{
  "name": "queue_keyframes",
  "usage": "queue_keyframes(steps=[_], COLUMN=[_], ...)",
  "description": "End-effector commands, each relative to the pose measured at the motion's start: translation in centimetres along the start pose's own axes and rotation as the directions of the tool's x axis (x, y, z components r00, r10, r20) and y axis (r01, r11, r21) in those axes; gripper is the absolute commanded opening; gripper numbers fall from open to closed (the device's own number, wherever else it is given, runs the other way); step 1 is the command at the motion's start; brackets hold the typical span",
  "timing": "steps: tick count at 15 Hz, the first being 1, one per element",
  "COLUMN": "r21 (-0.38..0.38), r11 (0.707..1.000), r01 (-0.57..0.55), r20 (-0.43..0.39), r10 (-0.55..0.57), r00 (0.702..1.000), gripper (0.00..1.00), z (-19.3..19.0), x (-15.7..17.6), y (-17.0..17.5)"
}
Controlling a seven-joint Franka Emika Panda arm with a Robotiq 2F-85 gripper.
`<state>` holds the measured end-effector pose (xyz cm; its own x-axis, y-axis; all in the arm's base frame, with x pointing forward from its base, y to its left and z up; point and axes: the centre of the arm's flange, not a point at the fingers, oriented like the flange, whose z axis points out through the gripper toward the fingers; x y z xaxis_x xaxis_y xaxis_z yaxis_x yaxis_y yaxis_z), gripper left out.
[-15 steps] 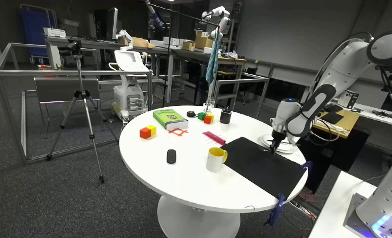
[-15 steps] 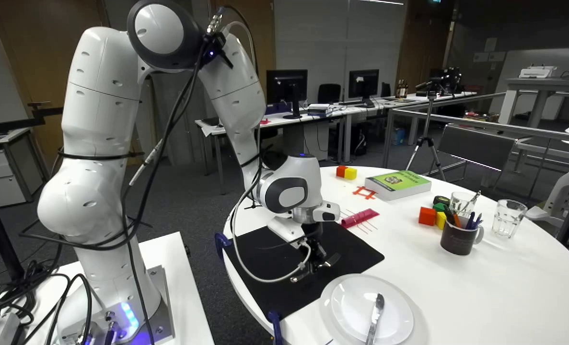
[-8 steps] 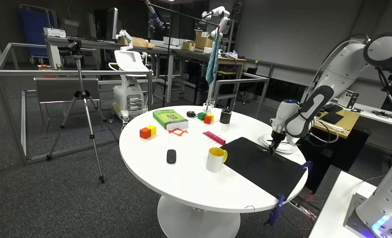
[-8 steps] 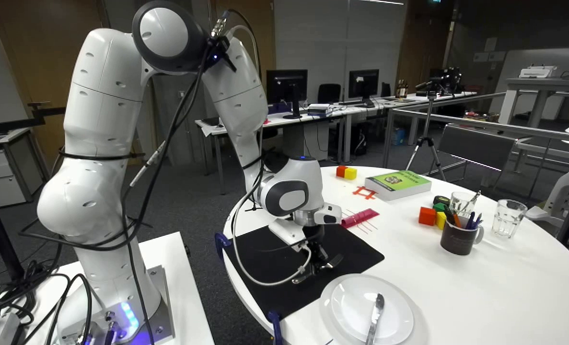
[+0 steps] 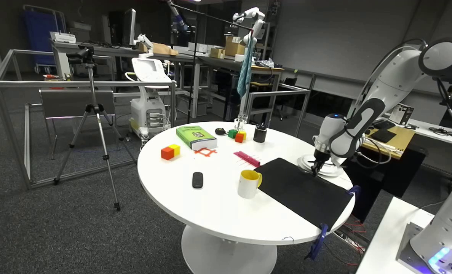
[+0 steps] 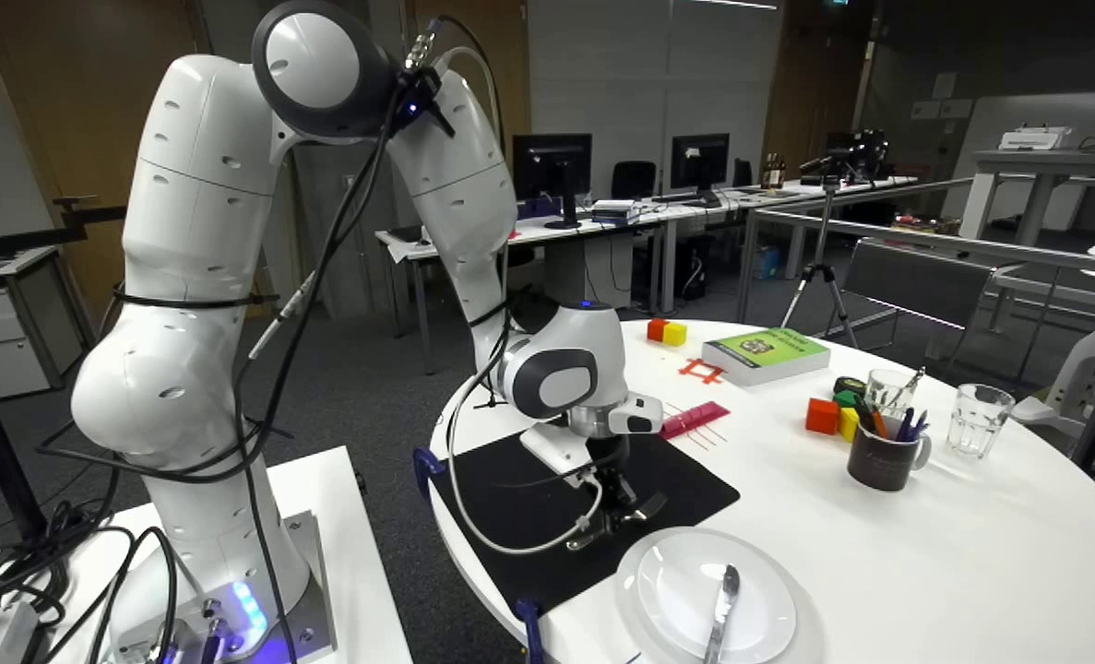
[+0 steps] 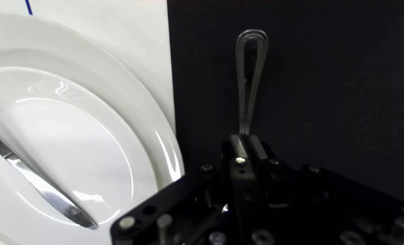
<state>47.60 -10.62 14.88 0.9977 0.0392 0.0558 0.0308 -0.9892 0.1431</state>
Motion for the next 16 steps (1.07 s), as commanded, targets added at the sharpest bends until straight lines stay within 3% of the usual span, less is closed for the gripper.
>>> queue_keyframes(steps=[1,13,14,16], r21=[-0.001,-0.003,-0.007,-0.016], r11=[1.000,1.000,0.999,0.999], r01=[0.005,0.027,0.036,0.043], r20=[-0.025,-0.006,-0.004,-0.006], r10=[-0.005,-0.027,-0.036,-0.043], r00=[1.000,1.000,0.999,0.999], gripper=[0.02,0.02,0.27,0.39], z=[0.4,1.5,1.4,1.3], x=[0.1,-0.2,-0.3,-0.3], y=[0.6,-0.3,-0.3,-0.2])
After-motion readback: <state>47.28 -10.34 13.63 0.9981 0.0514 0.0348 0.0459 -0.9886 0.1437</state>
